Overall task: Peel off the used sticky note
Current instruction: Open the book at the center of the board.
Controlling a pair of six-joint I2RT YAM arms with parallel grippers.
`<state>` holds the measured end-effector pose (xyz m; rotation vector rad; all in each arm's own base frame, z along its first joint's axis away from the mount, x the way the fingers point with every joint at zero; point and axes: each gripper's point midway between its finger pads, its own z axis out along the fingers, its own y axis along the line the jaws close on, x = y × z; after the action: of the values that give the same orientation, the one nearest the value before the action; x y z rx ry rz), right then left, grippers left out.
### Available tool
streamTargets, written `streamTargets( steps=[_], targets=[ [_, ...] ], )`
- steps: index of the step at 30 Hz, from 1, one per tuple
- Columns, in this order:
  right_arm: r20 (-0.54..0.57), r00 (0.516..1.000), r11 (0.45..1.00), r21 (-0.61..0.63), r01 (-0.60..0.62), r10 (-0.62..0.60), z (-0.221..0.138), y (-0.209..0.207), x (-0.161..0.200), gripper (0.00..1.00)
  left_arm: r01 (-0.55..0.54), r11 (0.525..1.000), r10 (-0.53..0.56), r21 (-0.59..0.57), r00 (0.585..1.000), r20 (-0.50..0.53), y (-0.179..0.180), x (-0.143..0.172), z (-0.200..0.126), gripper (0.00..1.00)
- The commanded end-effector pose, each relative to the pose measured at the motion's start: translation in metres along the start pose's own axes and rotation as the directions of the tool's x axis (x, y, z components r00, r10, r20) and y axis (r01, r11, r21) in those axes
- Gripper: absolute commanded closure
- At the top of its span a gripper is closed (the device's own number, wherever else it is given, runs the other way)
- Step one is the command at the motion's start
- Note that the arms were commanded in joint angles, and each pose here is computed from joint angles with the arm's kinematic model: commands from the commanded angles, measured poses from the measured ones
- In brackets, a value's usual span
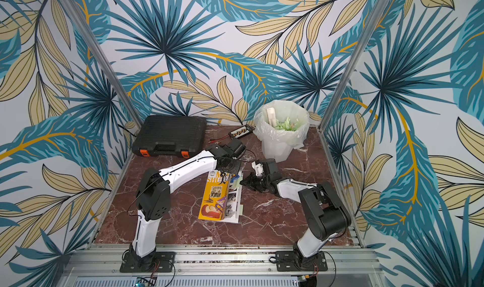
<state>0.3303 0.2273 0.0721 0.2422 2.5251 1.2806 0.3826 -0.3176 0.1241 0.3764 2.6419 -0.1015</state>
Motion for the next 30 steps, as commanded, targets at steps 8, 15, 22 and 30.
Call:
streamTargets(
  steps=[8, 15, 22, 30],
  targets=[
    [0.001, 1.0, 0.999, 0.034, 0.004, -0.004, 0.001, -0.01, 0.004, 1.0, -0.037, 0.99, 0.04, -0.135, 0.999, 0.019, 0.059, 0.01, -0.051, 1.0],
    [-0.008, 1.0, 0.995, 0.1, 0.021, -0.02, -0.002, -0.025, 0.008, 1.0, 0.025, 0.975, -0.025, -0.22, 1.0, 0.001, 0.118, 0.028, -0.064, 1.0],
    [-0.019, 0.999, 0.991, 0.133, 0.031, -0.028, -0.003, -0.034, 0.012, 1.0, 0.013, 0.943, -0.026, -0.333, 0.999, -0.035, 0.153, 0.041, -0.062, 1.0],
    [-0.019, 0.999, 0.986, 0.16, 0.034, -0.031, -0.004, -0.04, 0.011, 0.97, -0.065, 0.853, 0.033, -0.519, 0.997, -0.07, 0.19, 0.047, -0.057, 1.0]
  ],
)
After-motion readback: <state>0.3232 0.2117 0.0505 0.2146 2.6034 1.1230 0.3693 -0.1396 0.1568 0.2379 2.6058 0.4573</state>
